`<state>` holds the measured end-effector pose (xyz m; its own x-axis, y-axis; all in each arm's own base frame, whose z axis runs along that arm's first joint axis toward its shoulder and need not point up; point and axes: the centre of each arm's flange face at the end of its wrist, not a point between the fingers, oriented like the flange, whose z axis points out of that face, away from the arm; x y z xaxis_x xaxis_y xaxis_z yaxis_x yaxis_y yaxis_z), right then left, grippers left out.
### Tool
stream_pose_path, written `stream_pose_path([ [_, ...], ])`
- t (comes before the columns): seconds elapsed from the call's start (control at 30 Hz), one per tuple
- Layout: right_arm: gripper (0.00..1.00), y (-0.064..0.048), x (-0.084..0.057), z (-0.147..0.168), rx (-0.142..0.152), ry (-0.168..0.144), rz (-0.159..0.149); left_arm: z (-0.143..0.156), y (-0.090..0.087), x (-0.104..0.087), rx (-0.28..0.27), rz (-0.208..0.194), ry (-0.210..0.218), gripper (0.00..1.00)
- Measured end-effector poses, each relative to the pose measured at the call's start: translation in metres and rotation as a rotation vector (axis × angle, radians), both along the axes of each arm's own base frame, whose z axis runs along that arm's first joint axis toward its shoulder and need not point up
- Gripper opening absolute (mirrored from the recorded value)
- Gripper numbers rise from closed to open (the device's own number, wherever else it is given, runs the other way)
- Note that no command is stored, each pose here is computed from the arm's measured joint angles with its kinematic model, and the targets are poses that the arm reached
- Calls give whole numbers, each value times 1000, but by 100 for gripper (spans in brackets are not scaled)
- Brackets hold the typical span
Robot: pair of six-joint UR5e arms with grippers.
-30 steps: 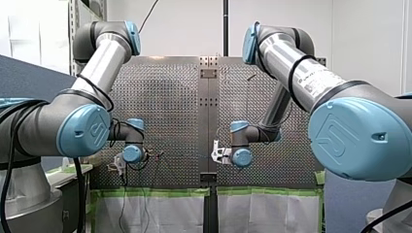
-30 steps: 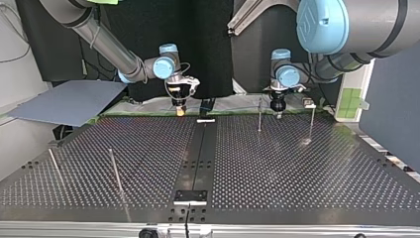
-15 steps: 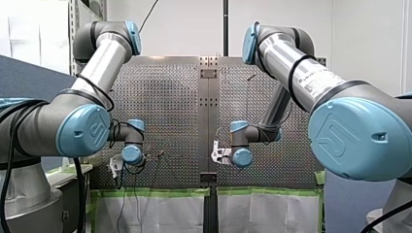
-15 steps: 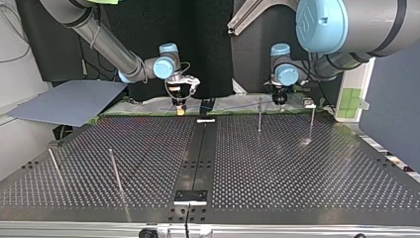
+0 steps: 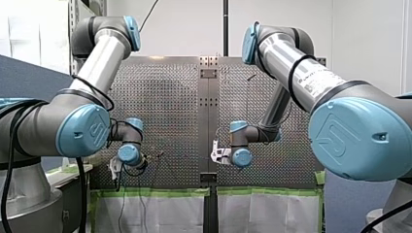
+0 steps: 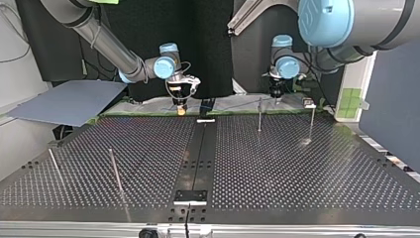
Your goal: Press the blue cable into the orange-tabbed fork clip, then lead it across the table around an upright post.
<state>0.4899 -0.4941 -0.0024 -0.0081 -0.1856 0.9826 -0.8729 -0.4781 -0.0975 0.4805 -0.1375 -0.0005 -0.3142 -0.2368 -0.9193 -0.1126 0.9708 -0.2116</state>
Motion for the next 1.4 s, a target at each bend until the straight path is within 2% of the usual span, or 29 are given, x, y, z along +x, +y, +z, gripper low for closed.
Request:
stream_pose_path([
  [0.27, 0, 1, 1, 0, 1, -1, 2, 24, -14, -29, -32, -94, -23, 100],
  [0.37, 0, 1, 1, 0, 1, -1, 2, 32, -18, -41, -35, -118, -24, 100],
  [0.7, 0, 1, 1, 0, 4, 0, 3, 43, -28, -74, -36, -147, -20, 100],
  [0.83, 0, 1, 1, 0, 4, 1, 3, 43, -30, -75, -40, -150, -30, 100],
  [1.1, 0, 1, 1, 0, 4, 0, 3, 47, -32, -65, -52, -144, -62, 100],
  [1.27, 0, 1, 0, 0, 3, 0, 4, 41, -35, -57, -55, -145, -61, 100],
  [1.4, 0, 0, 0, 0, 5, -1, 8, 29, -37, -50, -34, -147, -57, 100],
])
